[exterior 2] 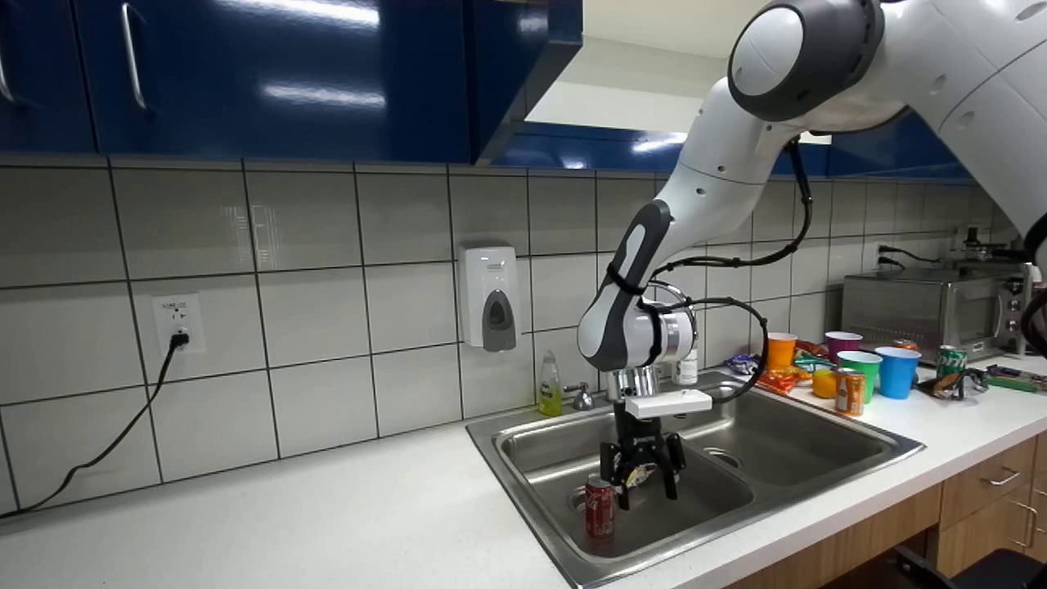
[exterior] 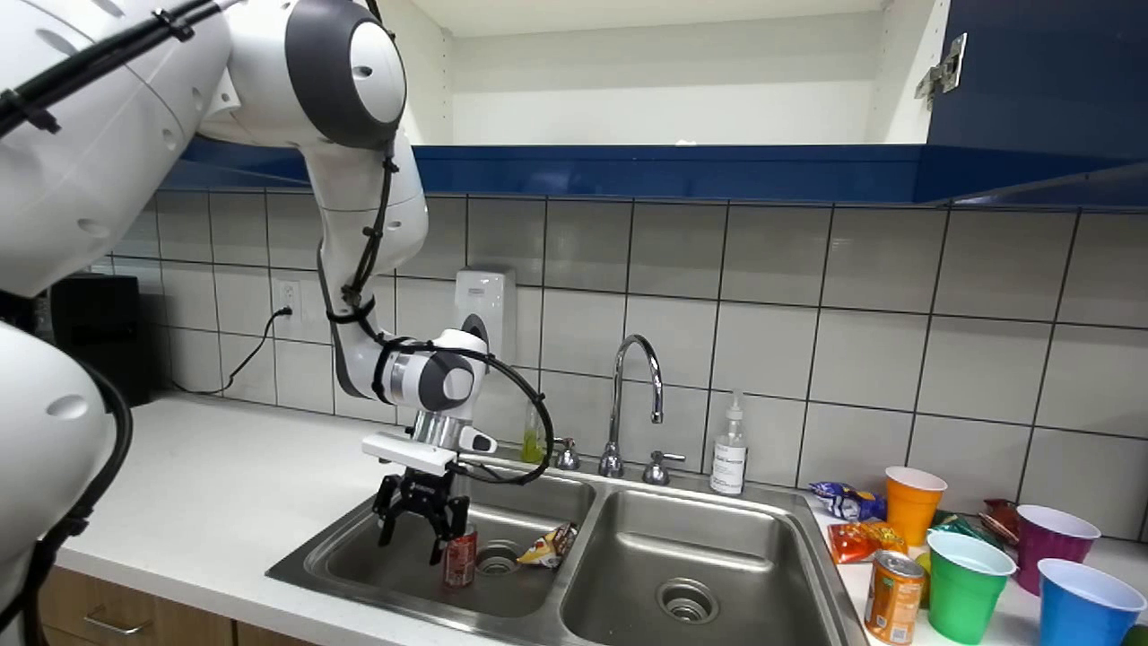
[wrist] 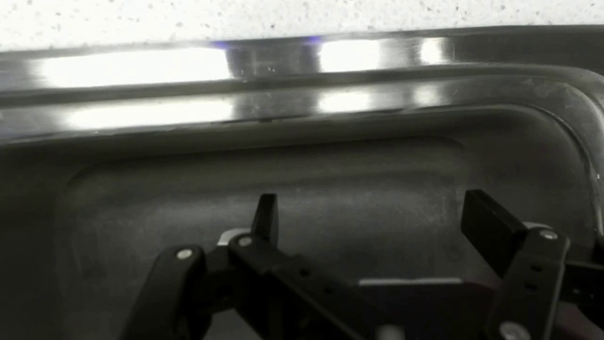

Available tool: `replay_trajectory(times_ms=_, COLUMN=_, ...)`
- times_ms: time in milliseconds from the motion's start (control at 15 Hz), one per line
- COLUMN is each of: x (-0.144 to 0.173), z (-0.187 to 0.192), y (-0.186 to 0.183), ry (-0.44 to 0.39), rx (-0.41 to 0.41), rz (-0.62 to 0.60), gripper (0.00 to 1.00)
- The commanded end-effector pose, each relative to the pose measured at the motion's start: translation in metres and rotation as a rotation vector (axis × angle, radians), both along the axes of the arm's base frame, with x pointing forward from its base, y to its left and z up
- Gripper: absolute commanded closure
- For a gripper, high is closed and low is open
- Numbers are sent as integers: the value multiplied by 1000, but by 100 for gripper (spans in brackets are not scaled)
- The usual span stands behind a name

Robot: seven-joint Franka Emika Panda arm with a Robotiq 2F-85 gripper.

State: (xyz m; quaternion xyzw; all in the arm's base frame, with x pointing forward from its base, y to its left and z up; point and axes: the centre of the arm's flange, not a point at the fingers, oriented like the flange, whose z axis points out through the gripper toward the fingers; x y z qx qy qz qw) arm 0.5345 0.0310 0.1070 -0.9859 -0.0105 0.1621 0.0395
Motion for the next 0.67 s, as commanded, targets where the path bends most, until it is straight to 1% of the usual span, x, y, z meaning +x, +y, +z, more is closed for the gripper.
replay_trajectory(times_ms=0, x=6, z=-3, y=8, ry=-15, rx=-8, rz=-3, gripper=0)
replay_trajectory(times_ms=600, x=13, z=-17, y=12, ry=-47, rx=-23, rz=-14, gripper=0)
